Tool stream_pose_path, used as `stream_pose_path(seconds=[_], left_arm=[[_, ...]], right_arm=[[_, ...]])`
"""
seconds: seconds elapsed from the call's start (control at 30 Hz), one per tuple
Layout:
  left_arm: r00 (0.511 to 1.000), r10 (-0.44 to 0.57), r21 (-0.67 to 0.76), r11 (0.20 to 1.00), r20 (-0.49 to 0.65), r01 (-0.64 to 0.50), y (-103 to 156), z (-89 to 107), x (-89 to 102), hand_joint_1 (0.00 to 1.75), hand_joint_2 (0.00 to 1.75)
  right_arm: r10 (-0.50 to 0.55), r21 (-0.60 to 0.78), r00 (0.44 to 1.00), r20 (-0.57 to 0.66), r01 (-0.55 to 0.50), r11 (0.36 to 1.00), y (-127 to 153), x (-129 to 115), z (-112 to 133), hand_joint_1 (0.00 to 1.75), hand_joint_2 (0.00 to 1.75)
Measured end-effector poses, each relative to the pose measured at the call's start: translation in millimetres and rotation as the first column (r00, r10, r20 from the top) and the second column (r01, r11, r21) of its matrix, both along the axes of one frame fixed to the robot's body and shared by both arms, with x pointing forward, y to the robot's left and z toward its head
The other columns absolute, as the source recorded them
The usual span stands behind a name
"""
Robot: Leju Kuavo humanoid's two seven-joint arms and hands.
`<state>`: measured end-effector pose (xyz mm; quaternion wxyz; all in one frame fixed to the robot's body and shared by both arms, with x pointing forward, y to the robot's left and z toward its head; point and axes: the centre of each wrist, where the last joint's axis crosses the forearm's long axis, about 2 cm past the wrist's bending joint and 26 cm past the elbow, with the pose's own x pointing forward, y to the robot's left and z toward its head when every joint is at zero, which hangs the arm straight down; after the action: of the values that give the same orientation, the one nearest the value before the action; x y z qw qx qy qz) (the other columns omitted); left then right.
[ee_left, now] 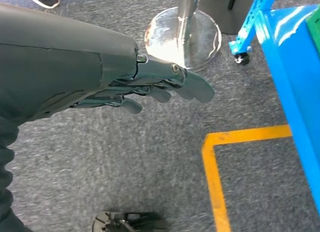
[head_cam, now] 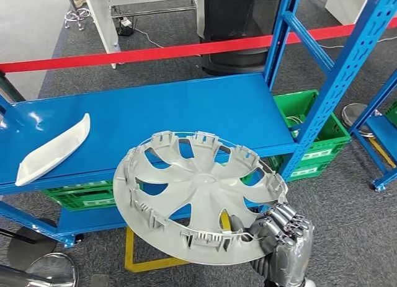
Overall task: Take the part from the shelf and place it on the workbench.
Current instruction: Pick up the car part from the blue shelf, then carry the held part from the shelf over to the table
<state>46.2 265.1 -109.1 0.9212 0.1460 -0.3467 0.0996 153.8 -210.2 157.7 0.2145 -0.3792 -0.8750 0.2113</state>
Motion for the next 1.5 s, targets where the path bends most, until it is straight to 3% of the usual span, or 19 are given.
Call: stream_pose_path(seconds=[1.5], left_arm=[[0.992,-0.122,-0.008,0.993,0.02,0.122,-17.4,2.4,10.8,0.0,1.75]], right_arm=[[-0.062,0.012,0.998,-0.032,0.062,0.998,-15.5,-18.7,-0.3,1.75,1.75]])
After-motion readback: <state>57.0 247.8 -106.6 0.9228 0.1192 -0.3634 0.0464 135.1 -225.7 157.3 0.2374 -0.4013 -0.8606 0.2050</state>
